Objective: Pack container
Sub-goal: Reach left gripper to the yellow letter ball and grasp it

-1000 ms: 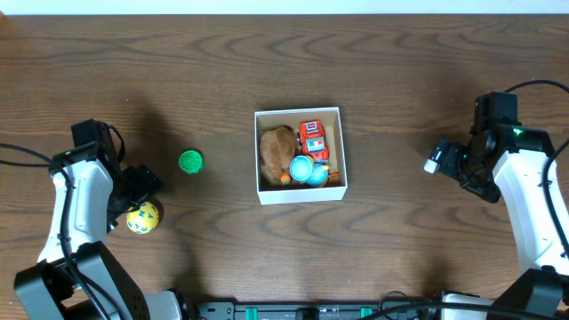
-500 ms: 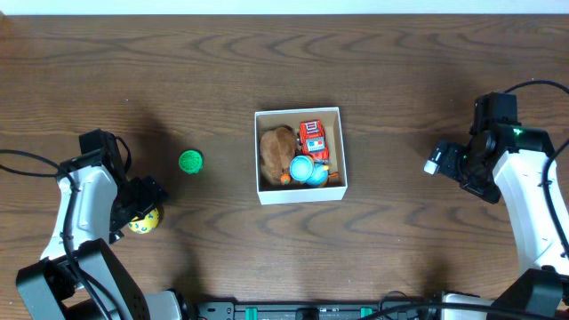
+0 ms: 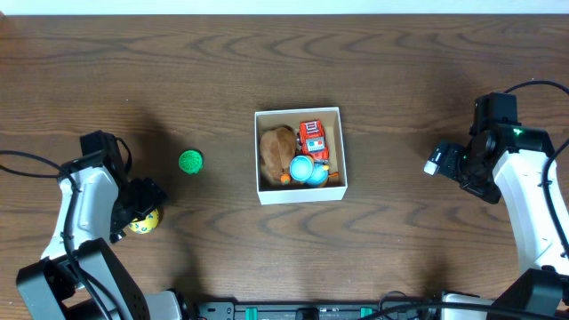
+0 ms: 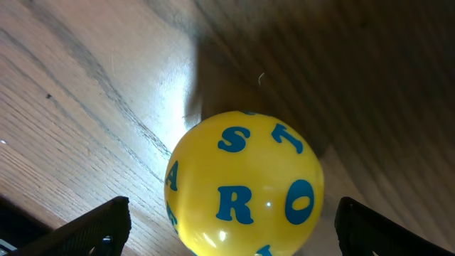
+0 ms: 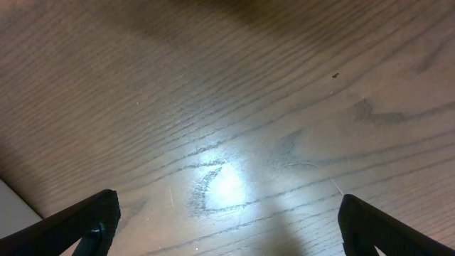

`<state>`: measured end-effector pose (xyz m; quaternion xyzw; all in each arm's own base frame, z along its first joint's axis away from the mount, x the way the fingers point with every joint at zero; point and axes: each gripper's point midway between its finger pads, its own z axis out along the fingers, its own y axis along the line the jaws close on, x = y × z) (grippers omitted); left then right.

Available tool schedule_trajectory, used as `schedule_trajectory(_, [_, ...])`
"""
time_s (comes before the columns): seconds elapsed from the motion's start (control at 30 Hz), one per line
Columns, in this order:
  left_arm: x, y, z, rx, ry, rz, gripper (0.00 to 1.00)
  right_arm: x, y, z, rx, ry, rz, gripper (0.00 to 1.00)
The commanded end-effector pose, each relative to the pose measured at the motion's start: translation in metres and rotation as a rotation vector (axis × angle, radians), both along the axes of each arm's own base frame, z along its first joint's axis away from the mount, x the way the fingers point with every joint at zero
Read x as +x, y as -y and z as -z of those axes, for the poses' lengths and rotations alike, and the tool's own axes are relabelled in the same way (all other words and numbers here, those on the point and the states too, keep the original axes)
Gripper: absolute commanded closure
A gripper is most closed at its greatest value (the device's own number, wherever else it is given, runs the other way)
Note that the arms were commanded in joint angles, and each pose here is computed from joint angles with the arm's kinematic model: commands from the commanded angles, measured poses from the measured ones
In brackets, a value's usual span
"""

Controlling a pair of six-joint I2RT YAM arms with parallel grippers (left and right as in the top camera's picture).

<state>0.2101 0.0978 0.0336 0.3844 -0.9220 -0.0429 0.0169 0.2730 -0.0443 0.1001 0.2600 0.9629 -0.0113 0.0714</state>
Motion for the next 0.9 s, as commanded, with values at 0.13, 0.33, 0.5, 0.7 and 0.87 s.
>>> schedule_trajectory(0.13, [-0.011, 0.002, 0.014, -0.007, -0.031, -0.015, 0.08, -0.002, 0.000, 0.001, 0.000, -0.007, -0.011, 0.01])
schedule_trajectory(0.33, [-0.006, 0.000, 0.014, 0.002, -0.010, -0.015, 0.13, -0.002, 0.000, 0.001, -0.001, -0.008, -0.016, 0.01])
schedule_trajectory(0.5, [-0.002, -0.001, 0.014, 0.008, 0.006, -0.015, 0.23, -0.004, 0.000, 0.001, 0.000, -0.015, -0.020, 0.01])
schedule_trajectory(0.7, [0.002, -0.003, 0.014, 0.014, 0.024, -0.015, 0.47, -0.002, 0.000, 0.001, -0.001, -0.008, -0.019, 0.01])
schedule_trajectory(0.87, [0.014, -0.008, 0.003, 0.026, 0.056, -0.015, 0.63, -0.002, 0.000, 0.001, -0.001, -0.007, -0.019, 0.01])
